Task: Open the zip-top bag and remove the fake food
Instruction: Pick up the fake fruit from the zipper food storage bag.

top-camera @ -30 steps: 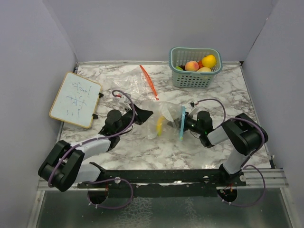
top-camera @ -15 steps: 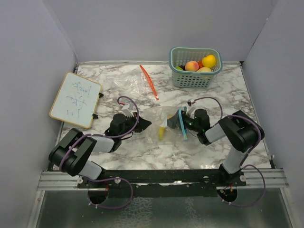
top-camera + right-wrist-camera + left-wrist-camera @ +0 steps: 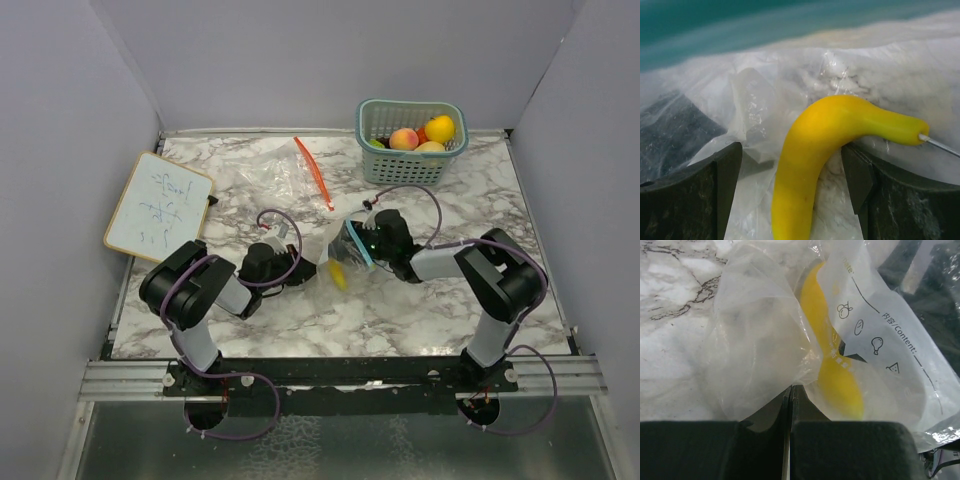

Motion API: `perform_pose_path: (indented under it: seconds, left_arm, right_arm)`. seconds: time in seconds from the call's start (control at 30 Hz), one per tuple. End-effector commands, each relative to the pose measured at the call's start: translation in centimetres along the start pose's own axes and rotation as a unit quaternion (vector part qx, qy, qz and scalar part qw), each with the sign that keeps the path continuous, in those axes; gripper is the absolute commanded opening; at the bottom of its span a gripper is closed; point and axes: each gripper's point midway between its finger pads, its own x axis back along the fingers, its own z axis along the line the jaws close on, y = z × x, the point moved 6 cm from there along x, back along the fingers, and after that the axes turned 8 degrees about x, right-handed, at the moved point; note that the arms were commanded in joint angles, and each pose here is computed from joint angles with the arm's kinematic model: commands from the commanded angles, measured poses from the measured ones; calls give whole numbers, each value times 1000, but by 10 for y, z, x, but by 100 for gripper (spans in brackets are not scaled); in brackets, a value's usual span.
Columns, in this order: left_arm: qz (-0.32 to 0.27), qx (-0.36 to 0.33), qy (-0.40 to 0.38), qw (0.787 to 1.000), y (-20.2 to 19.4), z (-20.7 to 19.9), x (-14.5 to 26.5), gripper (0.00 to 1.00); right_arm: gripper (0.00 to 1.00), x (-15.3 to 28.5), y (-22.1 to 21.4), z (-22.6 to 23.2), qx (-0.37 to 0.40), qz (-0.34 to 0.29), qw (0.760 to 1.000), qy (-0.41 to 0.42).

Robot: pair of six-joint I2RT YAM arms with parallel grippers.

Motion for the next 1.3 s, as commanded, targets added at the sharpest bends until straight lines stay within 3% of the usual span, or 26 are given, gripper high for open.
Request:
perform_pose_path:
  seconds: [0.0,0.2,0.3,0.6,0.93,1.27]
  left_arm:
    - [8,-5,-39,999,-3,-8,-5,0]
    - [8,-9,-35,999,-3,-8,-3,0]
    - [6,-10,-36,999,-1,-10,-3,0]
    - [5,-10,-36,999,-1,-11,0,0]
    - [-2,17,-14,1000,2,2,8,0]
    - [-2,23,18,1000,1,17,15,0]
  right_arm:
    - [80,-1,-49,-42,35,109,979,-167]
    - [71,2,-52,-47,112,124,947,-275]
    - [60,4,-52,-50,130,126,931,-318]
    - [27,10,-54,-52,131,119,929,-326]
    - [24,35,-21,-33,126,49,948,-289]
    - [23,89,26,-51,71,-50,964,-251]
